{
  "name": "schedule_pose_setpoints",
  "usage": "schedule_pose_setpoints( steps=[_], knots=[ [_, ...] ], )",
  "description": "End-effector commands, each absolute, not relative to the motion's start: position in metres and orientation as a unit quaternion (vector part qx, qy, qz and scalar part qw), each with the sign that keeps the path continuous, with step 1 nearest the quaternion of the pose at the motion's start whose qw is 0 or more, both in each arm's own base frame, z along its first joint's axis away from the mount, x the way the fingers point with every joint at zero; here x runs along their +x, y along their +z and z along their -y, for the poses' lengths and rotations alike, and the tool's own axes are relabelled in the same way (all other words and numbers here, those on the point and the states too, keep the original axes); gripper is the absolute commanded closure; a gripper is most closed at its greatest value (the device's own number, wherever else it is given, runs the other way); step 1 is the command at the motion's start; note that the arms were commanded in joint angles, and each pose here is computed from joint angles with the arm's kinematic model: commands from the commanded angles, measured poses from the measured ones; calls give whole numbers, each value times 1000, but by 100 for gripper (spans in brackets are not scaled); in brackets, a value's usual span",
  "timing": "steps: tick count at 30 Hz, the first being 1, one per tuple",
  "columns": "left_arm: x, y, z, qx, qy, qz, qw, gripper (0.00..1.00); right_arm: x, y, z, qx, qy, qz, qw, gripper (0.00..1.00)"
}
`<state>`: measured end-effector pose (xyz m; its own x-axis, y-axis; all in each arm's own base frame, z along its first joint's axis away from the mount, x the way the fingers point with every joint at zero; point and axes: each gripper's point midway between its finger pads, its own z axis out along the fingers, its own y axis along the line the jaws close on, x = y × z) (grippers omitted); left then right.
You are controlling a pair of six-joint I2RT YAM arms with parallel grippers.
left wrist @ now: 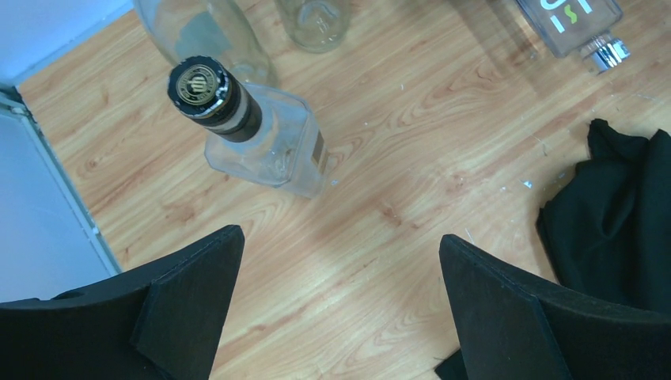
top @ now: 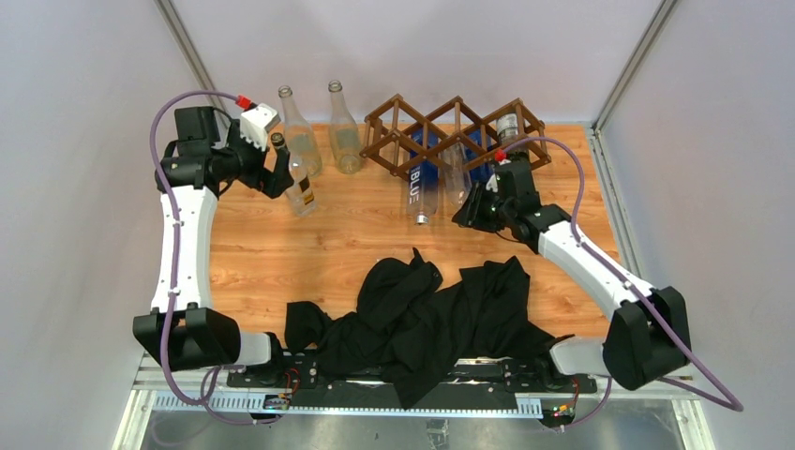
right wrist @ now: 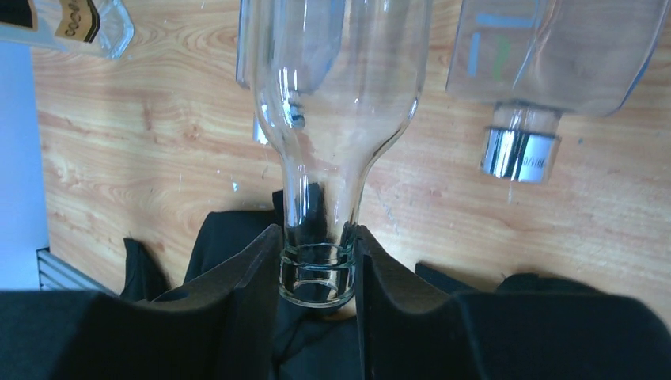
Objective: Take the wine bottle off the wine rack
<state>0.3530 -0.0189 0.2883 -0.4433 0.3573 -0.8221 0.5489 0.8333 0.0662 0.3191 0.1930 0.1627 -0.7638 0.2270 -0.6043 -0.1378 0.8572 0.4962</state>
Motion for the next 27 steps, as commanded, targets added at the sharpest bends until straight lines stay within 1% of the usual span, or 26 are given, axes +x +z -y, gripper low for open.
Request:
schedule_pose_setpoints(
  steps=[1, 9, 13, 19, 27],
  knots=[
    [337, 287, 25, 289, -118, -836, 451, 1, 301, 176, -197, 27, 308, -887, 343, 100],
    [331, 283, 35, 303, -145, -827, 451, 3, 258, 196, -193, 31, 353, -869, 344, 100],
    [329, 288, 44, 311, -167, -816, 457, 3, 240, 212, -189, 44, 379, -852, 359, 100],
    [327, 293, 53, 323, -189, -803, 464, 2, 221, 220, -188, 43, 396, -848, 348, 100],
    [306, 289, 70, 390, -168, -773, 471, 0, 205, 233, -181, 30, 394, -848, 353, 100]
  ],
)
